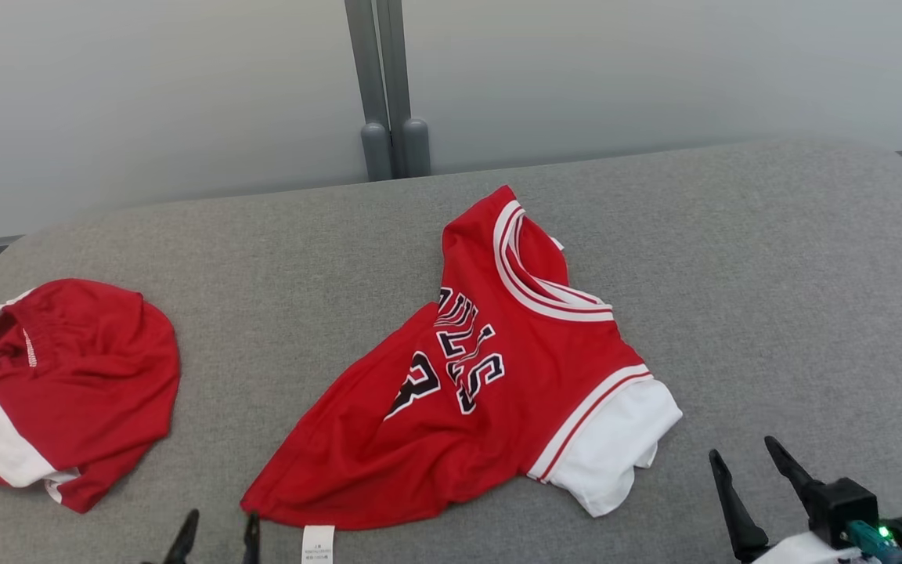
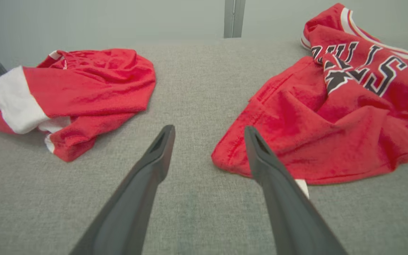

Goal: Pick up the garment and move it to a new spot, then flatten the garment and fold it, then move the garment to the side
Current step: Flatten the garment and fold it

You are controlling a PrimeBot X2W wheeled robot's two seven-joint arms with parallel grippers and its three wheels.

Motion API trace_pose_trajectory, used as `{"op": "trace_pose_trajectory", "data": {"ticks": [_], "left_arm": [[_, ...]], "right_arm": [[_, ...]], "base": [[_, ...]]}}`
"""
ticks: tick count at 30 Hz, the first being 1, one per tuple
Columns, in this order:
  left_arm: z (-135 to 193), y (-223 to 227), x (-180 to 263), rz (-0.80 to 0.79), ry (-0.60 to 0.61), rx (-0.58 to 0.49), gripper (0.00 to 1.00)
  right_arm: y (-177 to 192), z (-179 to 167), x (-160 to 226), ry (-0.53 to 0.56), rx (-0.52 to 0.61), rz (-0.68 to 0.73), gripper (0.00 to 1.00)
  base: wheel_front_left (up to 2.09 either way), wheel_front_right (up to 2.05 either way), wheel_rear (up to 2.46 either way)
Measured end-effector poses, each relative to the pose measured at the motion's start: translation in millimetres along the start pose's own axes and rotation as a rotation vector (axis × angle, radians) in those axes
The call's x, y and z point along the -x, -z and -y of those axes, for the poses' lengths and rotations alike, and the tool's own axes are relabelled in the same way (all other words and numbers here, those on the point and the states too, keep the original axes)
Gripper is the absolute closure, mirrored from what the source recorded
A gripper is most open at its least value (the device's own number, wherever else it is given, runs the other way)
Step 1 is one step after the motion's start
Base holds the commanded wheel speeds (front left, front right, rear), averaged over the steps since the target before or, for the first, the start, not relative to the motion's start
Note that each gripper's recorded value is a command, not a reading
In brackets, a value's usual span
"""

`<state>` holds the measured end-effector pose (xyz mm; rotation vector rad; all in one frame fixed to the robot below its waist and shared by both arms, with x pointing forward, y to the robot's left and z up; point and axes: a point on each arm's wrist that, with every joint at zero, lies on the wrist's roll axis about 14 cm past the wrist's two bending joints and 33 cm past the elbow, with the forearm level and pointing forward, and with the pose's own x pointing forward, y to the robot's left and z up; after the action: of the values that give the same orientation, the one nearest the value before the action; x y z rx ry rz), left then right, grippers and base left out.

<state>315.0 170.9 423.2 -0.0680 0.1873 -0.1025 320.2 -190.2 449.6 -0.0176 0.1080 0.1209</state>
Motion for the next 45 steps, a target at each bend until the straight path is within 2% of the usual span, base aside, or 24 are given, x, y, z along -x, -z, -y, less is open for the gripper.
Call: {"op": "trace_pose_trajectory", "data": {"ticks": [5, 11, 27, 28, 29, 30, 31, 32, 33, 36, 40, 43, 45], "left_arm": [[11, 27, -11, -0.123, 0.056, -0.042, 0.00], [21, 28, -30, -0.173, 0.100, -0.053, 0.00], [37, 56, -48, -0.367, 0.207, -0.040, 0.00], [38, 59, -48, -0.378, 0.211, -0.034, 0.02], [38, 61, -47, -0.390, 0.215, -0.038, 0.21], [38, 63, -47, -0.398, 0.220, -0.040, 0.48], [39, 65, -46, -0.405, 0.224, -0.030, 0.55], [42, 66, -45, -0.412, 0.231, -0.019, 0.65], [44, 67, -43, -0.419, 0.239, -0.019, 1.00], [54, 72, -36, -0.454, 0.264, 0.016, 1.00], [55, 67, -26, -0.445, 0.262, 0.092, 1.00], [58, 52, -22, -0.407, 0.264, 0.162, 1.00], [62, 23, -28, -0.332, 0.289, 0.208, 1.00]], "right_arm": [[30, -9, -17, -0.073, 0.022, -0.116, 0.00], [36, -38, -46, -0.182, 0.011, -0.161, 0.00], [76, -63, -80, -0.313, 0.038, -0.424, 0.00], [77, -63, -81, -0.317, 0.033, -0.433, 0.45], [78, -64, -80, -0.323, 0.028, -0.441, 0.65], [79, -65, -80, -0.328, 0.028, -0.447, 0.84], [78, -65, -80, -0.335, 0.026, -0.448, 1.00], [78, -67, -79, -0.340, 0.016, -0.452, 1.00], [78, -71, -76, -0.353, 0.007, -0.456, 1.00], [72, -75, -67, -0.364, -0.064, -0.448, 1.00], [45, -73, -55, -0.342, -0.266, -0.357, 1.00], [-2, -50, -58, -0.318, -0.359, -0.214, 1.00], [-35, -35, -53, -0.317, -0.396, -0.124, 1.00]], "base": [[0.00, 0.00, 0.00], [0.00, 0.00, 0.00], [0.00, 0.00, 0.00], [0.00, 0.00, 0.00], [0.00, 0.00, 0.00], [0.00, 0.00, 0.00], [0.00, 0.00, 0.00], [0.00, 0.00, 0.00], [0.00, 0.00, 0.00], [0.00, 0.00, 0.00], [0.00, 0.00, 0.00], [0.00, 0.00, 0.00], [0.00, 0.00, 0.00]]}}
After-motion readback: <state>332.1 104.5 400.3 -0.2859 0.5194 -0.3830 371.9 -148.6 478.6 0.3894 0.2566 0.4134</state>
